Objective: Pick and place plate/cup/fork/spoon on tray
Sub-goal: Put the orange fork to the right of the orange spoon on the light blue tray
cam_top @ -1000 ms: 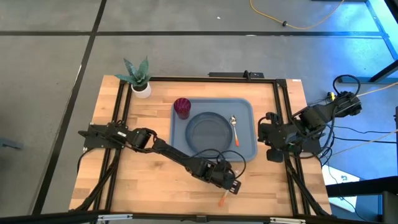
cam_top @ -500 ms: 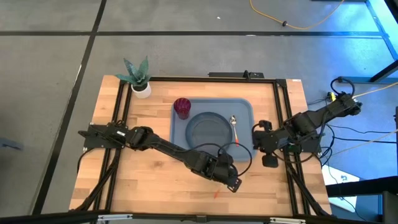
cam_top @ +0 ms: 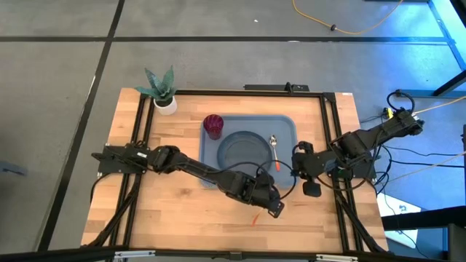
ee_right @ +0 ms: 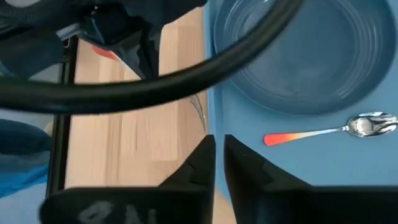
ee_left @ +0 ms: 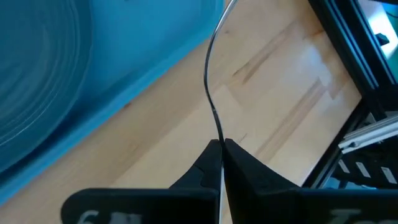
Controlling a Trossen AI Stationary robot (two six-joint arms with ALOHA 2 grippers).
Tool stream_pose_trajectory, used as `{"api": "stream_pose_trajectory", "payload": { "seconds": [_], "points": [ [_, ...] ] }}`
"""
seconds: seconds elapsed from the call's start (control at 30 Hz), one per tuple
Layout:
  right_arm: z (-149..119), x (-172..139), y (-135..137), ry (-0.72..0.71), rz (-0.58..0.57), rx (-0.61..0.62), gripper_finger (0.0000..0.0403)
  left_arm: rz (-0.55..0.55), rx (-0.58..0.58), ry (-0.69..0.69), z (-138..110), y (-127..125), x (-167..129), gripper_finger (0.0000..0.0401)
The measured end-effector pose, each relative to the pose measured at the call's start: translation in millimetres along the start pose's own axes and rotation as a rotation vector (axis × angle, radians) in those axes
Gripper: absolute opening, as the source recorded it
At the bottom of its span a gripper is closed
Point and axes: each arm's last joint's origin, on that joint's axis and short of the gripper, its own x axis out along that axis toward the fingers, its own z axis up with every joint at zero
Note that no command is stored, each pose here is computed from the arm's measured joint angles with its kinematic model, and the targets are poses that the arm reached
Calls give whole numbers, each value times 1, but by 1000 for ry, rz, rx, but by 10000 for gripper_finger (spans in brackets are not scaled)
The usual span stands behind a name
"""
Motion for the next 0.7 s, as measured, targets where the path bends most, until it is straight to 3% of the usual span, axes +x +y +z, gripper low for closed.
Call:
{"api": "stream_pose_trajectory", "payload": {
  "seconds": [0.2,0.47,0.7],
  "points": [
    [2,0,-1,-33,-39,-98,63,2,0,-1,1,0,0,0],
    [-7,11,0,41,38,-158,63,5,49,-79,6,-3,-14,0],
    [-15,27,-2,56,35,-180,64,-3,86,-74,9,-5,-30,0]
  ]
}}
